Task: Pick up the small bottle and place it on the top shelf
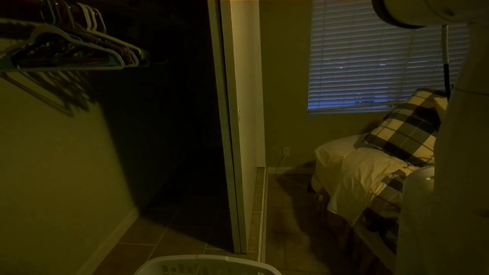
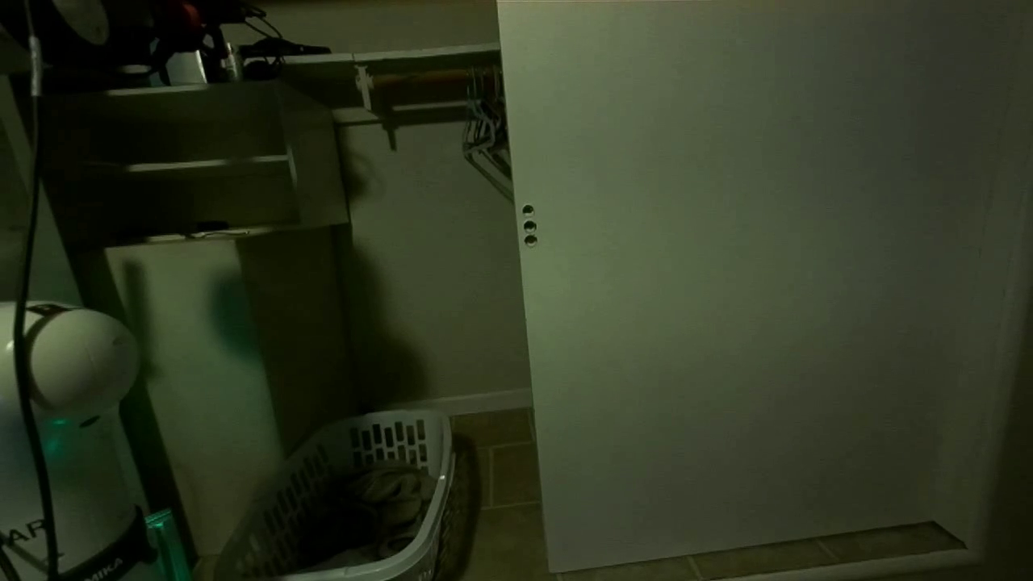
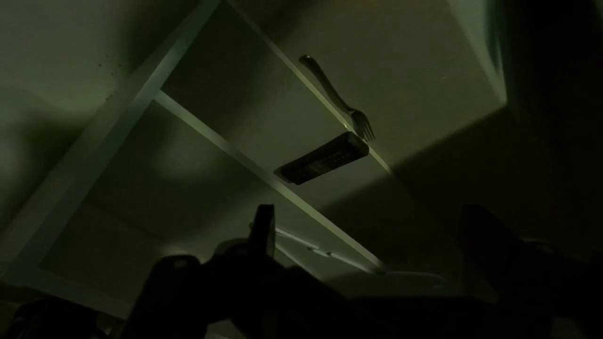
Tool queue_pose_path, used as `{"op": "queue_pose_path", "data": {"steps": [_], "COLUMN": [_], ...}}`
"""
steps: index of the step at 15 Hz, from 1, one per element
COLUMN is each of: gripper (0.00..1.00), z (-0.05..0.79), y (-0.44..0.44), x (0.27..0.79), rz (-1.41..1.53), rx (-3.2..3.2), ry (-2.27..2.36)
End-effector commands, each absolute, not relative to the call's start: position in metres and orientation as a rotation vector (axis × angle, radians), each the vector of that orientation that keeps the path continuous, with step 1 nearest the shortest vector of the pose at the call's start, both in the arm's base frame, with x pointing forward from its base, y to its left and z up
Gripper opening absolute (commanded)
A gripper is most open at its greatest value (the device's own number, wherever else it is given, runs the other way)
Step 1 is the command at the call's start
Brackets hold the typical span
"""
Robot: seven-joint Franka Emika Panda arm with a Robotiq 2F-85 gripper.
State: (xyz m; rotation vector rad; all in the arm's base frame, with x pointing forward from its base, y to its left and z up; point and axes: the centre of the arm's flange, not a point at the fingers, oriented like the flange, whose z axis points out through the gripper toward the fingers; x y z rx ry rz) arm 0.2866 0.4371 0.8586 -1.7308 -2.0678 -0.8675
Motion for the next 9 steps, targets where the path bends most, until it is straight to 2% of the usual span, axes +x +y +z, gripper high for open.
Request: {"op": "queue_pose_path", "data": {"steps": [1,9], "gripper": [1.0,1.0], "z": [0.896,0.942], "y": [0.457,0.497], "x": [0.296,0.303], "rz": [-0.975,-1.237], "rx": [-1.724,-1.72], "ry": [-2.065,-2.052]}}
